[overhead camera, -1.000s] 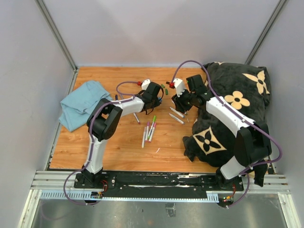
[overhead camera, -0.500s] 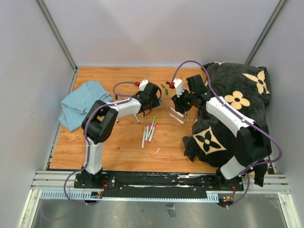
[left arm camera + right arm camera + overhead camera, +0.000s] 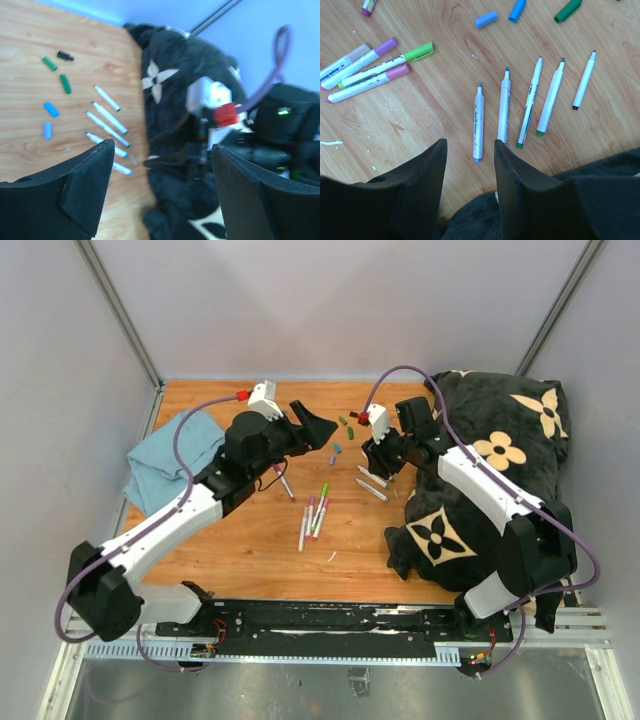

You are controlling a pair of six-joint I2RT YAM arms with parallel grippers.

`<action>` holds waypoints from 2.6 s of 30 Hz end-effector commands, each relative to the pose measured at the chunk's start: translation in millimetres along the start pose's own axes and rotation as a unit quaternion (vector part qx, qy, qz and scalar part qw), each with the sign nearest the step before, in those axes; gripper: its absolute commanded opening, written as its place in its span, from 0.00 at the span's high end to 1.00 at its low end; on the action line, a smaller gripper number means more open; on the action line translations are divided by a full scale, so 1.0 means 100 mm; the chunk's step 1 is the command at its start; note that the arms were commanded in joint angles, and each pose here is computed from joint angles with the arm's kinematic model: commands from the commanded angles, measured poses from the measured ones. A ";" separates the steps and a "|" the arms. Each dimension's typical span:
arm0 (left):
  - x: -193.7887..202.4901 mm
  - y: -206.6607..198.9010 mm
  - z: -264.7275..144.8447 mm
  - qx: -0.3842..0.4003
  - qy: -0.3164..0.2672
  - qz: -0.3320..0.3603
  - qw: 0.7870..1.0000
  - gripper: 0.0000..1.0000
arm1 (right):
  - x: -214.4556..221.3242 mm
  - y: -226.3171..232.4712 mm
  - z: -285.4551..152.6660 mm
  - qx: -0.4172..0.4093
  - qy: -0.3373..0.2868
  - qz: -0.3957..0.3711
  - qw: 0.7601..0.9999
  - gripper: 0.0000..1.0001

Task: Open the pen caps
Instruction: Place the pen cap at the center of the board, then pick up the pen from the center of the board.

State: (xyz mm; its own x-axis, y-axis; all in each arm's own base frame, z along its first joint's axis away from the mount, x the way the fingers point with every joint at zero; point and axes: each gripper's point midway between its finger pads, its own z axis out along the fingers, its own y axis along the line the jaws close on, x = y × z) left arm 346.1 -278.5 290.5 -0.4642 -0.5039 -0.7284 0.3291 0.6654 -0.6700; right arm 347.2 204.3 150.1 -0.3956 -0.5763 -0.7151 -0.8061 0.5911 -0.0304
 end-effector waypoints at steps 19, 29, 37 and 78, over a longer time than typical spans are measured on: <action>-0.62 -1.93 -0.98 0.137 -0.055 -0.053 0.988 0.01 | -0.13 0.02 -0.22 0.000 -0.026 -0.010 1.000 0.54; -0.43 -1.27 -1.07 0.068 -0.107 0.073 0.989 0.01 | -0.36 0.23 -0.62 -0.021 -0.081 -0.039 0.996 0.52; 0.43 -0.26 -1.30 0.079 -0.085 0.175 0.978 0.01 | -0.27 0.34 -0.86 -0.022 -0.135 -0.076 0.988 0.48; 1.50 0.98 -0.99 -0.063 0.046 0.312 0.947 0.01 | -0.18 0.51 -0.75 -0.085 -0.146 -0.076 0.983 0.46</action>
State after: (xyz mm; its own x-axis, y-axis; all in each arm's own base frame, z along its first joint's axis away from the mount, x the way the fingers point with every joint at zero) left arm 223.1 -227.2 118.4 -0.2963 0.0728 -0.9523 0.4642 0.8824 -0.0769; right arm 275.7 206.1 219.7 -0.1426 -0.4442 -0.8845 -0.9194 0.3904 -0.0478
